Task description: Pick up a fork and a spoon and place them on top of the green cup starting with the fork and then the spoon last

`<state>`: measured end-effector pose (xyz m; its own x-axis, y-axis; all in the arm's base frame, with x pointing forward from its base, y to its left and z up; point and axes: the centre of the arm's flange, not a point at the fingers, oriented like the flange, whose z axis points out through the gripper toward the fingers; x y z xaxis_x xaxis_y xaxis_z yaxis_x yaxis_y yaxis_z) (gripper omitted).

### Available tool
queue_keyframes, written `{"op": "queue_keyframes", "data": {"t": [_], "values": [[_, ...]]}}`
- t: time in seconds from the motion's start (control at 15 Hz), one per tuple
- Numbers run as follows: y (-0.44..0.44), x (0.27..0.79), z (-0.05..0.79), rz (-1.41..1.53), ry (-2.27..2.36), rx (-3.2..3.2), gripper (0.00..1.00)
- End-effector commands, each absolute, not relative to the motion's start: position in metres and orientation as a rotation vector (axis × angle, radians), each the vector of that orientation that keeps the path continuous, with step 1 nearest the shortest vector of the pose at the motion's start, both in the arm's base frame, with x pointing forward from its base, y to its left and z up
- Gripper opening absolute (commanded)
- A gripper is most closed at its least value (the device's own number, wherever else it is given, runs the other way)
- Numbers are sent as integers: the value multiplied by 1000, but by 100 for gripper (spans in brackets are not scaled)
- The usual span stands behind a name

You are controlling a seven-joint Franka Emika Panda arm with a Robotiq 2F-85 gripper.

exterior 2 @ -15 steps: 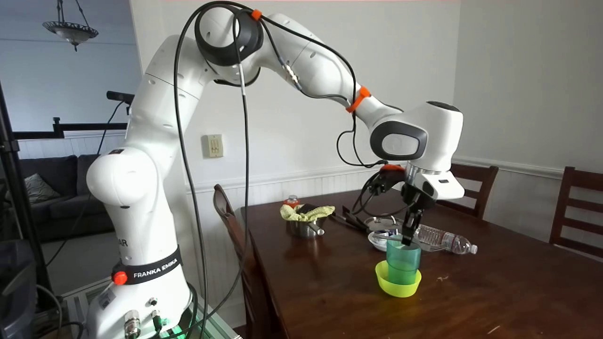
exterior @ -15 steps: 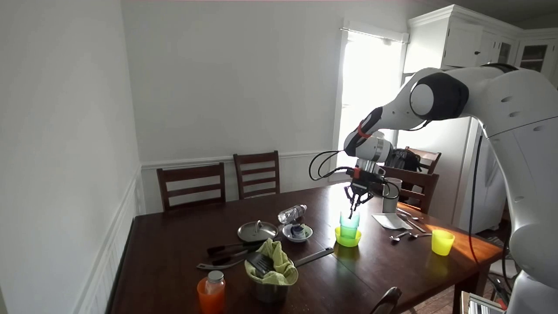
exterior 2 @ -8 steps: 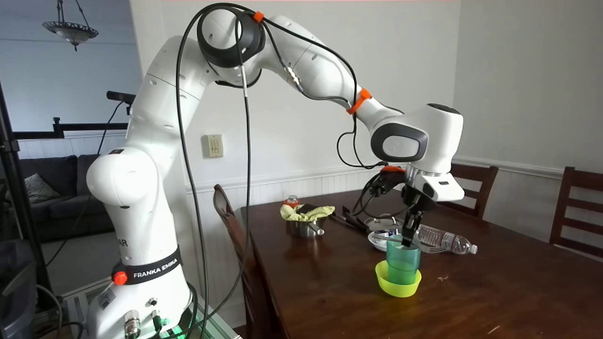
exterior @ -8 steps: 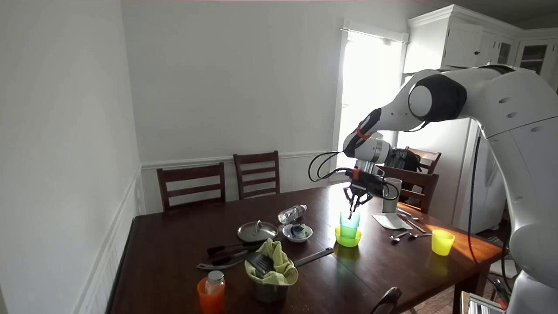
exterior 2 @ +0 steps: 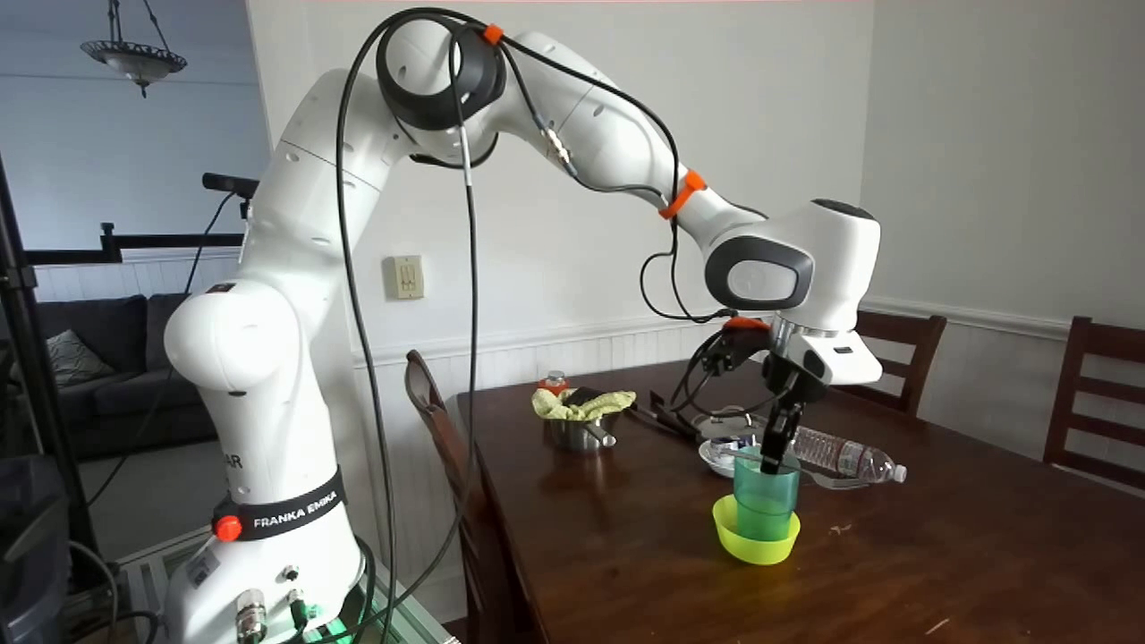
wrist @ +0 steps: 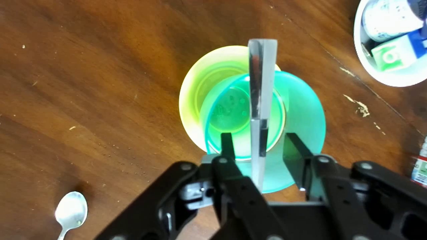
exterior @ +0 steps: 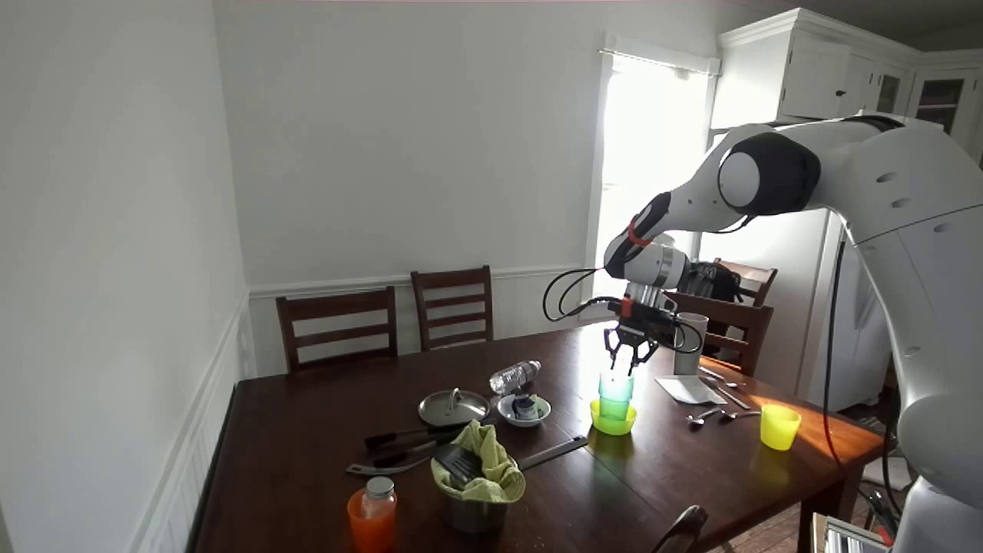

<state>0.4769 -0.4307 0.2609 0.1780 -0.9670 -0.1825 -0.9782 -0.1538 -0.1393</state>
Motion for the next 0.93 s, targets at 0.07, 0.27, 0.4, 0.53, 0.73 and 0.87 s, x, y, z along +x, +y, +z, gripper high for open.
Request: {"op": "queue_keyframes", "data": {"t": [0.07,0.27,0.4,0.53,0.73,0.87], "values": [[-435,482,260,80,1882,-2201,82],[-435,482,260,72,1885,-2205,92],[-435,482,261,71,1883,-2201,100],[-435,482,261,66,1882,-2198,100],[-435,482,261,65,1883,-2188,75],[-435,482,261,62,1882,-2188,71]]}}
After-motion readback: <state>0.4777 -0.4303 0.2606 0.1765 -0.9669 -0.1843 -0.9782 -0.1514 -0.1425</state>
